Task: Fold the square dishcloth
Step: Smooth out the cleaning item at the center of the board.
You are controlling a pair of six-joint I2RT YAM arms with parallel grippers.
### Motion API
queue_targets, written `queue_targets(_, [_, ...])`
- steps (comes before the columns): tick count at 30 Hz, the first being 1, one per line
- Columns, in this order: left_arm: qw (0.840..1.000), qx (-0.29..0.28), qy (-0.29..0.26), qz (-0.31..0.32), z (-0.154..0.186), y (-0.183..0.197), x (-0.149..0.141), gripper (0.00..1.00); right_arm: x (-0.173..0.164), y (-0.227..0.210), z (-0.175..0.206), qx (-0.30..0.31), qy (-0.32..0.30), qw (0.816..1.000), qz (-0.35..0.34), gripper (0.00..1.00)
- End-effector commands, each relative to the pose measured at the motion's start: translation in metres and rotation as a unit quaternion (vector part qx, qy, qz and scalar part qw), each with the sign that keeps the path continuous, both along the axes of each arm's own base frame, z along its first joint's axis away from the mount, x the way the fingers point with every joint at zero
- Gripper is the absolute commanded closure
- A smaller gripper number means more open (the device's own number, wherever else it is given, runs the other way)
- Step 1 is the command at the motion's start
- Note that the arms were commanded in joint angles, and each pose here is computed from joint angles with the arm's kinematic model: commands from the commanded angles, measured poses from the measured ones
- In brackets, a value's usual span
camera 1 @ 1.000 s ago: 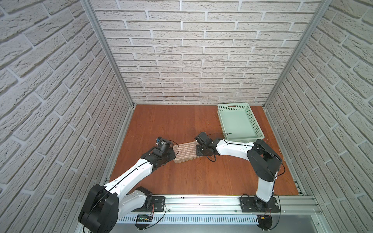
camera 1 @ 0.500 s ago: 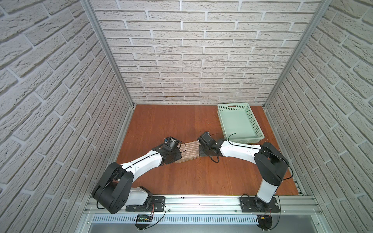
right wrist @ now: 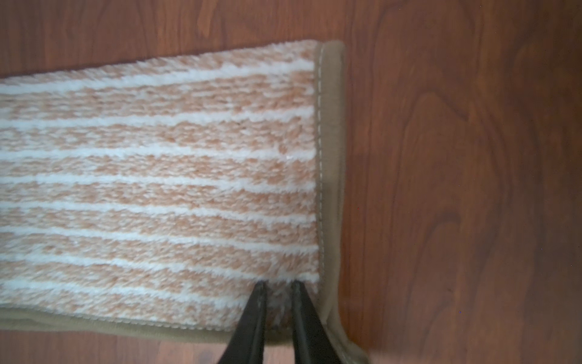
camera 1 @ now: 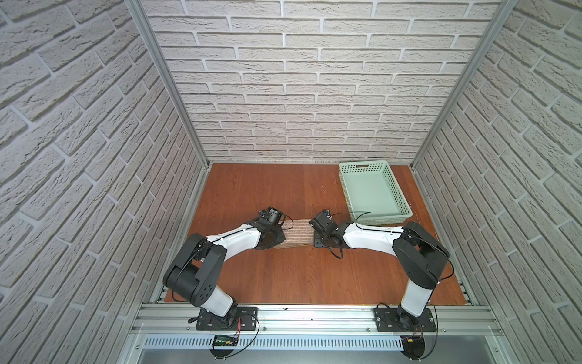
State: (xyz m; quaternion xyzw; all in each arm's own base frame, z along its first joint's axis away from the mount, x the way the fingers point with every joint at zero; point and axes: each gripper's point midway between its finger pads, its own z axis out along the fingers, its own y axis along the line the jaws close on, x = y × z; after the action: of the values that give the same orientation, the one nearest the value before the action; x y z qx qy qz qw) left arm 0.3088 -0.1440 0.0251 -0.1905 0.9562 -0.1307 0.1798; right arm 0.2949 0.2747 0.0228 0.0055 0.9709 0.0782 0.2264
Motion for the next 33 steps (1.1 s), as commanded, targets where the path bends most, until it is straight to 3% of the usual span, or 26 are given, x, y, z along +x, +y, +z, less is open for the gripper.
queue_targets(1, [1.0, 0.016, 0.01, -0.006, -0.012, 0.01, 0.008, 0.69, 0.003, -0.016, -0.005, -0.011, -0.003, 0.999, -0.033, 0.8])
queue_targets(14, [0.999, -0.016, -0.016, -0.034, 0.023, -0.011, 0.011, 0.65, 0.025, -0.031, 0.048, -0.014, -0.056, 0.998, -0.036, 0.75])
queue_targets(23, [0.998, -0.014, -0.049, -0.041, 0.055, -0.023, 0.037, 0.66, 0.056, -0.017, 0.056, -0.019, -0.057, 0.998, -0.015, 0.81])
queue_targets(28, [0.998, -0.003, -0.053, -0.025, 0.054, -0.017, 0.06, 0.7, 0.072, -0.013, 0.051, -0.013, -0.051, 0.998, -0.018, 0.83])
queue_targets(33, [0.999, 0.0, -0.035, -0.005, 0.032, -0.005, 0.079, 0.74, 0.083, -0.014, 0.035, -0.011, -0.034, 0.999, -0.025, 0.84])
